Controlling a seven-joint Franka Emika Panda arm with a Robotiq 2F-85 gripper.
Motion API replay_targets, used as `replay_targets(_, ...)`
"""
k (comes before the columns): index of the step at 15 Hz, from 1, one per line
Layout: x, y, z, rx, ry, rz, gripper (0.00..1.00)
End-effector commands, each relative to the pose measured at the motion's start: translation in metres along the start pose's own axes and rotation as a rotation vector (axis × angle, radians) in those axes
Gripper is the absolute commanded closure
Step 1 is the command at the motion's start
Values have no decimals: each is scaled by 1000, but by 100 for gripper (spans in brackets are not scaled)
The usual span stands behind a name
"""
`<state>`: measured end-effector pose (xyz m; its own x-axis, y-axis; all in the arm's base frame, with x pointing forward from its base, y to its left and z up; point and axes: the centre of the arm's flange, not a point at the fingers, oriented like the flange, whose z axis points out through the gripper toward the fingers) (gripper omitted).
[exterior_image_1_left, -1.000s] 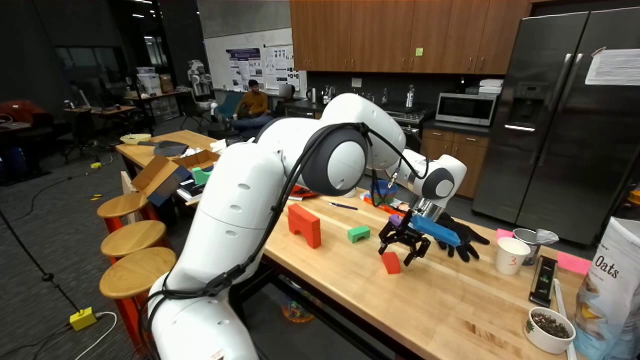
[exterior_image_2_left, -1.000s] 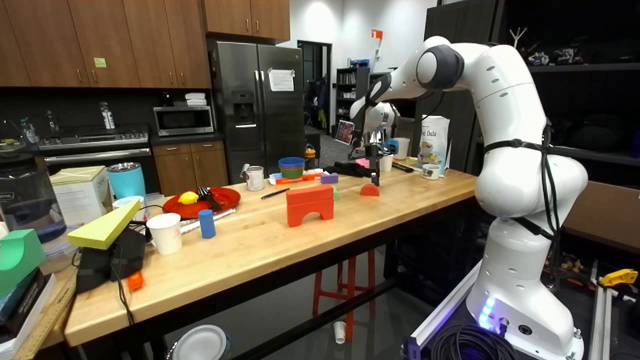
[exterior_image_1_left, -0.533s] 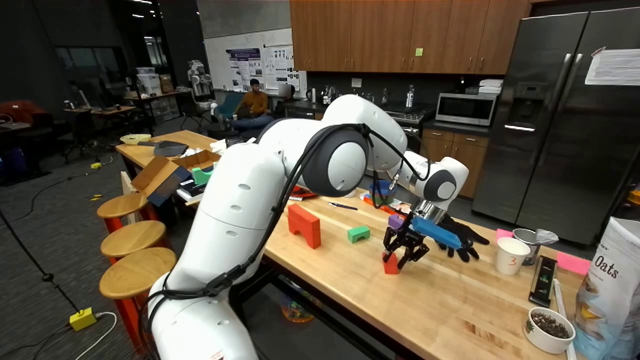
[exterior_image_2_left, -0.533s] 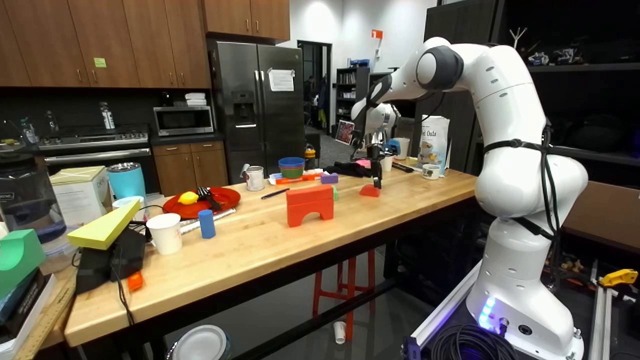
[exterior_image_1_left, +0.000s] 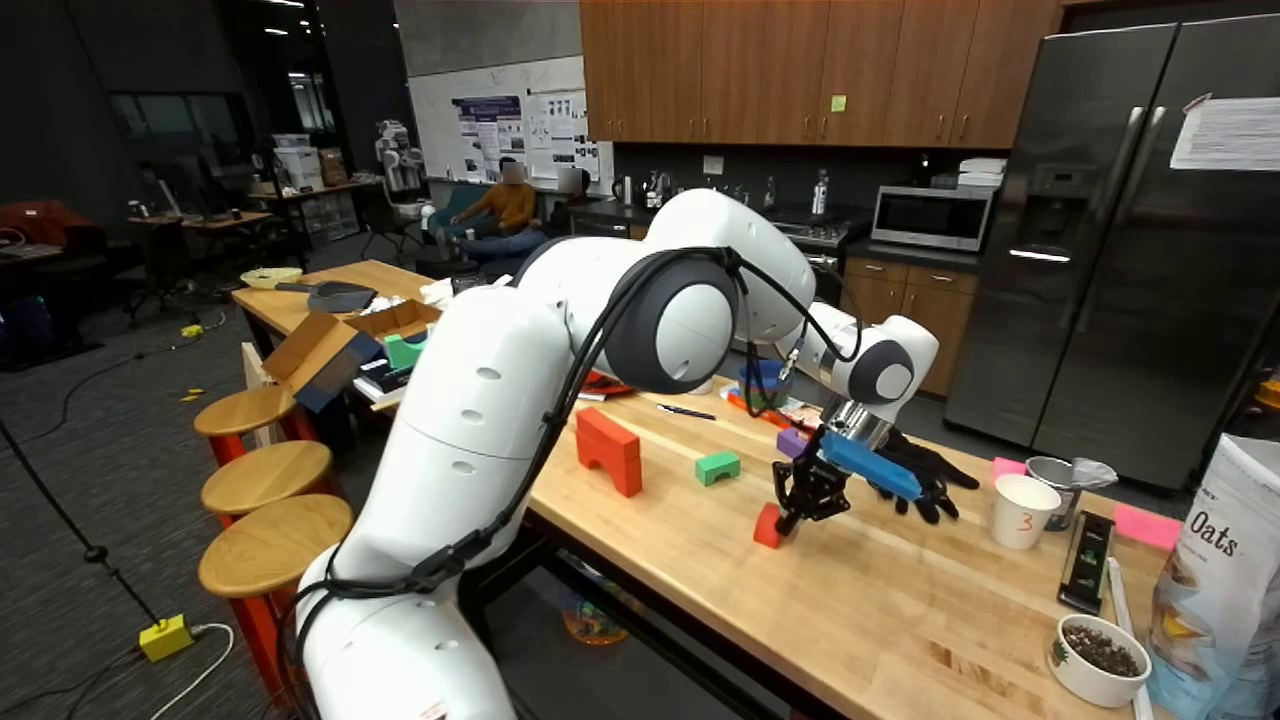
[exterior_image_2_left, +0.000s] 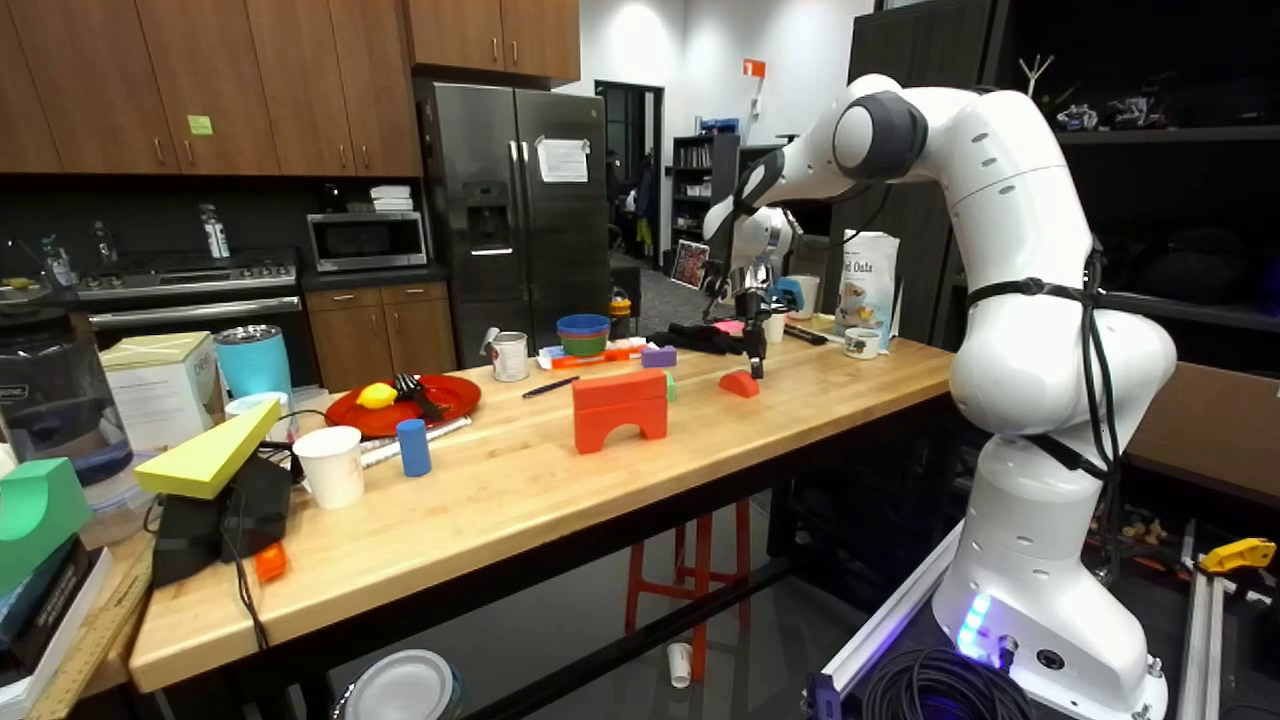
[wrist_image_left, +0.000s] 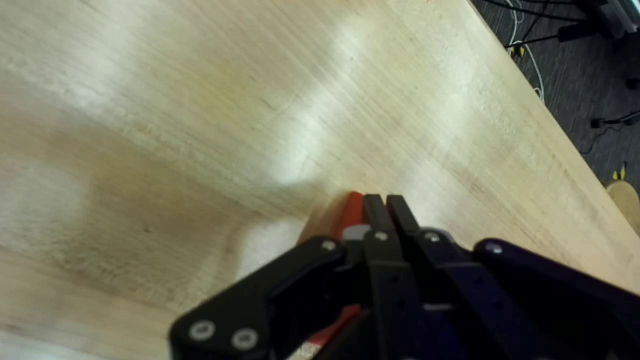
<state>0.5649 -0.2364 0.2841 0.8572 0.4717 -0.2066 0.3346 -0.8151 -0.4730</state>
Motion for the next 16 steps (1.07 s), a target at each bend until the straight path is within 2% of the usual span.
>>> replay_targets(1,-6,1,-4,0,-14,25,100)
replay_targets(5,-9,1,-7,-6,-12,34,100)
replay_targets(6,-11,1,-8,-19,-13,32,79)
replay_targets(9,-12,1,-10,-32,-26,31,63)
replay_targets(16,-15,-1,-11,-49,-45,25,15)
